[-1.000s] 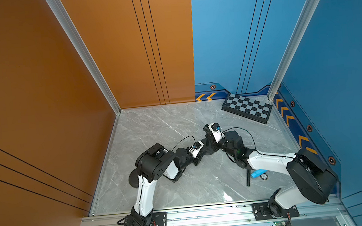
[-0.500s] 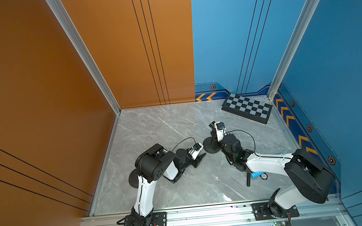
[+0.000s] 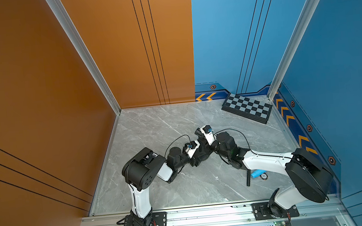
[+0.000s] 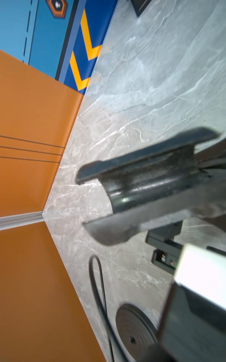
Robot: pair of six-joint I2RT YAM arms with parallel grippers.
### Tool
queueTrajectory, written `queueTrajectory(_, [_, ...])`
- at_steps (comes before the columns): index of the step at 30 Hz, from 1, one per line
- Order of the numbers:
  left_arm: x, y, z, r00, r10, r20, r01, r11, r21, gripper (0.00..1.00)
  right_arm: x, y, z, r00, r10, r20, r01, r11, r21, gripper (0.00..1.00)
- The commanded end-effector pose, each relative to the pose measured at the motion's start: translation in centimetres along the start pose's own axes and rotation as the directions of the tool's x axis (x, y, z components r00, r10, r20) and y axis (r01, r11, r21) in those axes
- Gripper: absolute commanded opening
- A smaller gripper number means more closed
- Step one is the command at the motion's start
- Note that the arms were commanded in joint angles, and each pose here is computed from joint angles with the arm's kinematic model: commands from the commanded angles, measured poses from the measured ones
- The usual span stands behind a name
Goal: Assemble a microphone stand
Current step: Screw the microphone stand pole into the microphone stand base.
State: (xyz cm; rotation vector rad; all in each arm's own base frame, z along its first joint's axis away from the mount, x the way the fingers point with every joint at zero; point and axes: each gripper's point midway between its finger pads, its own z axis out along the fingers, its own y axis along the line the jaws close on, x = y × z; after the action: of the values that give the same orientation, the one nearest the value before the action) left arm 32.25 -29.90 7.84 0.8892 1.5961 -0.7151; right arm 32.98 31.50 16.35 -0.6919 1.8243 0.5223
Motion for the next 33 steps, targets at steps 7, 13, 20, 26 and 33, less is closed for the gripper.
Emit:
queueTrajectory(7, [3.7, 0.1, 0.1, 0.992, -0.092, -0.087, 0.093, 0.996, -0.001, 0.82, 1.2, 3.5, 0.0, 0.995, -0.090, -0.053, 0.079, 0.979, -0.186, 0.01])
queueTrajectory(13, [5.3, 0.4, 0.1, 0.987, -0.105, -0.119, 0.103, 0.994, -0.026, 0.79, 1.8, 3.2, -0.2, 0.995, -0.079, -0.067, 0.064, 0.978, -0.201, 0.13])
queueTrajectory(20, [6.9, 1.1, -0.1, 0.981, -0.121, -0.154, 0.110, 0.991, -0.073, 0.77, 0.5, 3.2, -1.0, 0.997, -0.072, -0.028, 0.064, 0.968, -0.241, 0.49])
queueTrajectory(26, [7.0, 1.1, 0.0, 0.979, -0.131, -0.155, 0.122, 0.990, -0.069, 0.77, 0.1, 2.7, -2.3, 0.993, -0.118, -0.009, 0.106, 0.920, -0.377, 0.56])
queueTrajectory(33, [7.1, 0.9, -0.1, 0.979, -0.129, -0.157, 0.122, 0.991, -0.051, 0.76, -0.1, 0.9, -1.1, 0.994, -0.106, -0.018, 0.089, 0.910, -0.406, 0.55])
